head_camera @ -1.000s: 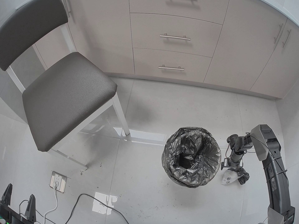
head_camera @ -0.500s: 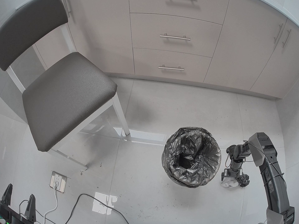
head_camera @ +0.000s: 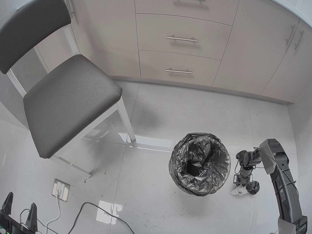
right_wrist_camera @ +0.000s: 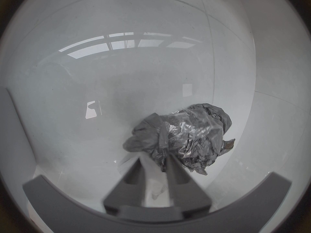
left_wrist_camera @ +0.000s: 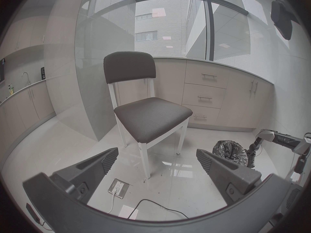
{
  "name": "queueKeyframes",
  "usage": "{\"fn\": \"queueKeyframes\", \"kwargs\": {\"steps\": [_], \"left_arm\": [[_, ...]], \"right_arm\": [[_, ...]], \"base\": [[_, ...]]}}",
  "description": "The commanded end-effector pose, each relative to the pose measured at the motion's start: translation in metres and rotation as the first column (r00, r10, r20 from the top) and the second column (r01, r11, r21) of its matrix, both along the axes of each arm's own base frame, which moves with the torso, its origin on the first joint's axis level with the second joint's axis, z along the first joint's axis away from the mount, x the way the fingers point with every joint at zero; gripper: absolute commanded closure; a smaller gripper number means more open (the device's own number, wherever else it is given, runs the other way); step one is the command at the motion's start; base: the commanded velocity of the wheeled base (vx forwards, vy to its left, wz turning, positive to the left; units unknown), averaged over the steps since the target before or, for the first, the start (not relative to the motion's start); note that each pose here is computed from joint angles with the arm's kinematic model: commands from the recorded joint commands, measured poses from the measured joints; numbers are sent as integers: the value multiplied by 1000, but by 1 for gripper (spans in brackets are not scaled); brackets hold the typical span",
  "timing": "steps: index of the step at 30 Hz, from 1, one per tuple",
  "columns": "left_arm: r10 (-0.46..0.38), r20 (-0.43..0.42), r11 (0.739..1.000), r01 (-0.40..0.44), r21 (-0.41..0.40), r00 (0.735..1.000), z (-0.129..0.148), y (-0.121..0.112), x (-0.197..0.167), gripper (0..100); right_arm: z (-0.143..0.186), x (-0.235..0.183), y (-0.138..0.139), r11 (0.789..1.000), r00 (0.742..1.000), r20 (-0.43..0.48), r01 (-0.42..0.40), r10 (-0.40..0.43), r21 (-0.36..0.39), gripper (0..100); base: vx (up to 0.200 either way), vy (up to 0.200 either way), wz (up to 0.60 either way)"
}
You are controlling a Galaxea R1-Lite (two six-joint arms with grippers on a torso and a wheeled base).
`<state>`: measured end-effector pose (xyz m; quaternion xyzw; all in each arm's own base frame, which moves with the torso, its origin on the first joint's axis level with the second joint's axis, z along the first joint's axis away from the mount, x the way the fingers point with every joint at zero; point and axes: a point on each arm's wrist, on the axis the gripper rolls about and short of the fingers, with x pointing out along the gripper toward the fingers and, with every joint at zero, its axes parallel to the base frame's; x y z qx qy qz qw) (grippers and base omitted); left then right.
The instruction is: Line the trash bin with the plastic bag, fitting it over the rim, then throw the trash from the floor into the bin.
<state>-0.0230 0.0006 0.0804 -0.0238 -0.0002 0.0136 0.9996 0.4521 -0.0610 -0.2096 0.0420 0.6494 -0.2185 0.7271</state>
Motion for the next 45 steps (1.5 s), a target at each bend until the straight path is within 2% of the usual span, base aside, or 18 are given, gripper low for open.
{"fn": "queueKeyframes", "kwargs": {"steps": [1, 8, 13, 16, 19, 26, 30, 31, 32, 33, 34, 35, 39, 40, 41, 42, 44, 45], "left_arm": [[0, 0, 1000, 0, 0, 1000, -4, 0, 0, 0], [0, 0, 1000, 0, 0, 1000, -4, 0, 0, 0], [2, 0, 1000, -2, 0, 1000, -4, 0, 0, 0], [2, 0, 1000, -2, 0, 1000, -4, 0, 0, 0], [2, 3, 1000, -2, 5, 1000, -4, 0, 0, 0], [3, 0, 1000, -3, 11, 1000, -5, 0, 0, 0], [5, 0, 1000, -5, 11, 1000, -5, 0, 0, 0], [5, 1, 1000, -5, 11, 1000, -4, 0, 0, 0], [5, 3, 1000, -5, 11, 1000, -4, 0, 0, 0], [3, 0, 1000, -3, 11, 1000, -5, 0, 0, 0], [3, 0, 1000, -3, 11, 1000, -5, 0, 0, 0], [5, 3, 1000, -5, 11, 1000, -4, 0, 0, 0], [5, 1, 1000, -5, 11, 1000, -5, 0, 0, 0], [5, 1, 1000, -5, 11, 1000, -5, 0, 0, 0], [5, 1, 1000, -5, 11, 1000, -5, 0, 0, 0], [5, 1, 1000, -5, 11, 1000, -5, 0, 0, 0], [5, 1, 1000, -5, 11, 1000, -5, 0, 0, 0], [5, 0, 1000, -5, 11, 1000, -5, 0, 0, 0]], "right_arm": [[-1, 0, 0, 1000, 1000, -2, 0, 0, 1, 100], [-1, -1, 0, 1000, 1000, -7, 1, -1, 5, 100], [-1, -8, 1, 1000, 997, -72, 0, 1, 22, 100], [-1, -20, 4, 996, 983, -185, 7, 9, 86, 100], [2, -35, 7, 983, 946, -324, 42, 19, 180, 100], [7, -53, -2, 967, 882, -471, 100, 22, 234, 100], [15, -69, -10, 942, 802, -597, 177, 30, 285, 100], [21, -77, -12, 920, 752, -657, 222, 49, 323, 100], [21, -78, -12, 917, 748, -662, 228, 49, 326, 100], [26, -84, -14, 892, 705, -706, 278, 63, 357, 100], [26, -84, -14, 892, 705, -706, 278, 63, 357, 100], [35, -87, -15, 853, 674, -736, 343, 69, 393, 100], [67, -81, -16, 786, 693, -719, 411, 61, 462, 100], [67, -81, -16, 786, 693, -719, 411, 61, 462, 100], [92, -75, -16, 745, 718, -694, 437, 49, 505, 100], [92, -75, -16, 745, 718, -694, 437, 49, 505, 100], [128, -69, -13, 673, 750, -660, 469, 38, 572, 100], [141, -67, -12, 655, 764, -644, 469, 37, 593, 100]], "base": [[0, 0, 0], [0, 0, 0], [0, 0, 0], [0, 0, 0], [0, 0, 0], [0, 0, 0], [0, 0, 0], [0, 0, 0], [0, 0, 0], [0, 0, 0], [0, 0, 0], [0, 0, 0], [0, 0, 0], [0, 0, 0], [0, 0, 0], [0, 0, 0], [0, 0, 0], [0, 0, 0]]}}
